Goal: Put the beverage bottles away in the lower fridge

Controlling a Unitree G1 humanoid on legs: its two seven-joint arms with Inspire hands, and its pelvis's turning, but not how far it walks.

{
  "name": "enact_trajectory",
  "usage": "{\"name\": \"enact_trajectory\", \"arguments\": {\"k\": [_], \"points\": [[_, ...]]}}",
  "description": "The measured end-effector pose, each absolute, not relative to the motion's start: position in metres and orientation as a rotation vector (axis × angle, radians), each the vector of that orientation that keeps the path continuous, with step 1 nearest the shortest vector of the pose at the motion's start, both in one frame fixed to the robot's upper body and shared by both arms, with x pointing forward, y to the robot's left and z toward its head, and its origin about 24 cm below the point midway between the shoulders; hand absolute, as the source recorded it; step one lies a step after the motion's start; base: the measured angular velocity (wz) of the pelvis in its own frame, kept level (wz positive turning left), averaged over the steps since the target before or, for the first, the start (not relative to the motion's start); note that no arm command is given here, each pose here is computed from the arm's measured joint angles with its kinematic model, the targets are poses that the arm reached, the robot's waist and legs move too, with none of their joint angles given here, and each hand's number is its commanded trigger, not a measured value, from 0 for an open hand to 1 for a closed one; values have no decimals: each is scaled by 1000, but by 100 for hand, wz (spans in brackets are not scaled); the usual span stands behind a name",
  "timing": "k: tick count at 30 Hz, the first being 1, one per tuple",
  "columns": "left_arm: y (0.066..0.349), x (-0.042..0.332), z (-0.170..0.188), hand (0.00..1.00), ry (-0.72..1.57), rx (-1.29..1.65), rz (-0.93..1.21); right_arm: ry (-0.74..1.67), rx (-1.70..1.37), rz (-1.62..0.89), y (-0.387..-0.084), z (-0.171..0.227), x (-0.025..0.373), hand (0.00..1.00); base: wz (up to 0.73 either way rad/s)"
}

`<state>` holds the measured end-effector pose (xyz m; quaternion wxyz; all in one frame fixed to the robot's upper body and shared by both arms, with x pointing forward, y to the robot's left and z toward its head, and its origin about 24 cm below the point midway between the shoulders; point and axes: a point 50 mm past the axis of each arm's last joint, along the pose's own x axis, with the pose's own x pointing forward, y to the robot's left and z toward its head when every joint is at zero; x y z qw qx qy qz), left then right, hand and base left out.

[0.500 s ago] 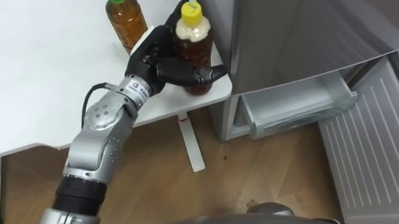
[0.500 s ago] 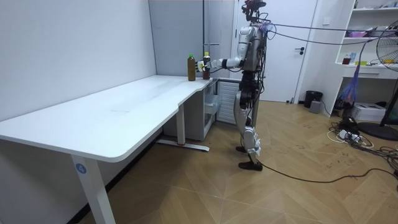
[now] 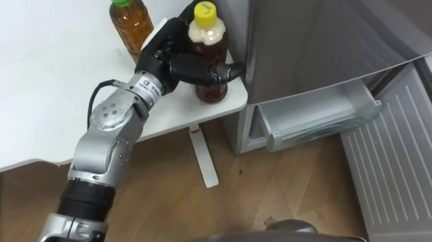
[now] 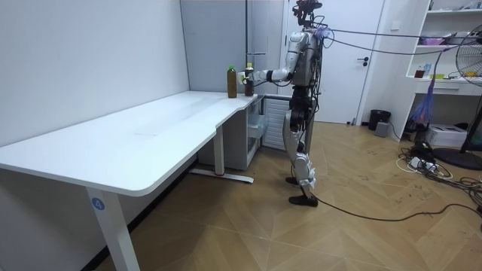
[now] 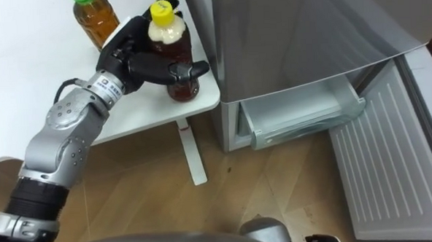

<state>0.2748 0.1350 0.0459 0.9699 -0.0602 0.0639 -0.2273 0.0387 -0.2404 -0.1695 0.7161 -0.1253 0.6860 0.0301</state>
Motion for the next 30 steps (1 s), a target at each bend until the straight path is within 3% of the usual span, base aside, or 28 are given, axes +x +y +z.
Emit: {"name": "enact_trajectory", "arguments": {"k": [30], "points": [[133,279,44,100,139,-123,-452,1500,-280,49,-241,-169,45,0,0]]}}
